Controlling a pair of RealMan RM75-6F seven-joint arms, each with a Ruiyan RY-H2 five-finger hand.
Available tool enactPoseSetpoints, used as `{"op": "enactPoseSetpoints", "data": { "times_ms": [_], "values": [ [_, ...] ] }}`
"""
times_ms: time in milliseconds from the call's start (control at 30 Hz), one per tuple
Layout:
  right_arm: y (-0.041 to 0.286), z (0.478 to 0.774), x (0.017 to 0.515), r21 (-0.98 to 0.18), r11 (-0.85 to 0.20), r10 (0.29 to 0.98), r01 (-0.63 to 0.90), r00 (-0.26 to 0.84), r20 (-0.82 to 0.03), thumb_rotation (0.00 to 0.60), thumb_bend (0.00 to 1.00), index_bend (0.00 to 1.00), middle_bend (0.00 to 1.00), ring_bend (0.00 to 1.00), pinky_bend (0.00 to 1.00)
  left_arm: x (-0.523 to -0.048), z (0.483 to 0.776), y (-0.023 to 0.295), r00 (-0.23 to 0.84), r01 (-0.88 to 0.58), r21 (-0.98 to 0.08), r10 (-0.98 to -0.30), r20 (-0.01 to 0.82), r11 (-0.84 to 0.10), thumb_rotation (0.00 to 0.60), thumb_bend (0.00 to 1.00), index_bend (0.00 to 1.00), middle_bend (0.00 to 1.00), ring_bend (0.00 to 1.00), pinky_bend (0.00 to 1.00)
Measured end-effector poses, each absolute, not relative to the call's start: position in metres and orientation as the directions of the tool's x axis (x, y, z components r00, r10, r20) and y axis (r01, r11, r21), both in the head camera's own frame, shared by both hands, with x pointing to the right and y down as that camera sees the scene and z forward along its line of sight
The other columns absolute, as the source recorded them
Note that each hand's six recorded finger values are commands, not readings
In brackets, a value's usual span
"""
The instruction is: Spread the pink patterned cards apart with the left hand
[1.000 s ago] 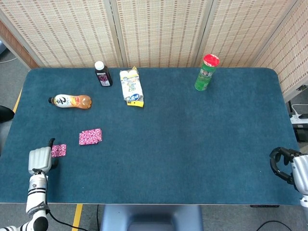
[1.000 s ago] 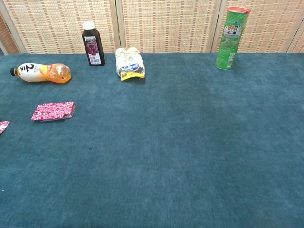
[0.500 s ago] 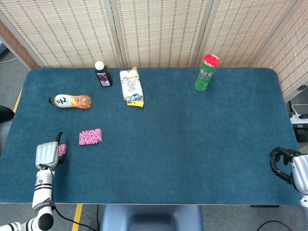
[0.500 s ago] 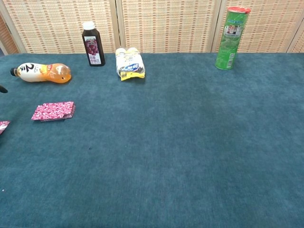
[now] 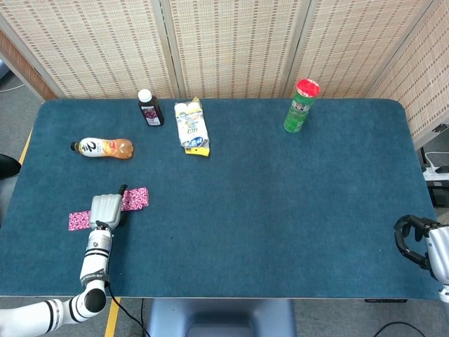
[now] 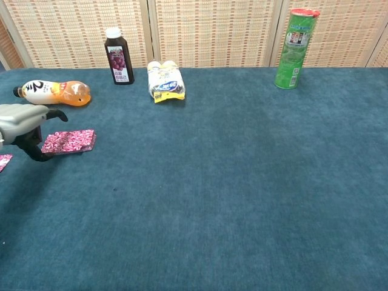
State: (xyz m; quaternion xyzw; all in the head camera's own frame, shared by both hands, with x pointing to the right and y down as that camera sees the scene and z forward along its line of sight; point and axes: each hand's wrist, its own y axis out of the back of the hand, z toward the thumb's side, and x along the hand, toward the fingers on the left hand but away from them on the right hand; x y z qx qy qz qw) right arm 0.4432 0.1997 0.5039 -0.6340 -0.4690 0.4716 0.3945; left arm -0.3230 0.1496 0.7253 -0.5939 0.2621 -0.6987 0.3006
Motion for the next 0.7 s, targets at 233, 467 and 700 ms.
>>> {"op": "enactPoseSetpoints", "data": {
  "times_ms": [233, 467, 700],
  "values": [
    [0.200, 0.503, 0.443, -0.942, -0.248, 0.967, 0.227, 0.118, -0.227, 0.600, 0.53, 0.75, 0.65, 0.69, 0.99, -0.318, 0.736, 0.143, -0.119, 0.143, -0.706, -0.720, 0.684, -0.694, 0.600, 0.32, 0.20, 1.00, 1.00, 1.00],
    [0.200, 0.503, 0.444, -0.942, -0.247, 0.967, 0.229, 0.118, -0.225, 0.600, 0.53, 0.75, 0.65, 0.70, 0.99, -0.314, 0.742, 0.139, -0.122, 0.159, -0.691, -0.709, 0.695, -0.705, 0.600, 0.32, 0.24, 1.00, 1.00, 1.00],
    [0.200, 0.503, 0.444, -0.941, -0.249, 0.967, 0.229, 0.118, -0.227, 0.600, 0.53, 0.75, 0.65, 0.69, 0.99, -0.310, 0.745, 0.133, -0.125, 0.166, -0.683, -0.702, 0.701, -0.712, 0.600, 0.32, 0.25, 1.00, 1.00, 1.00]
  ]
}}
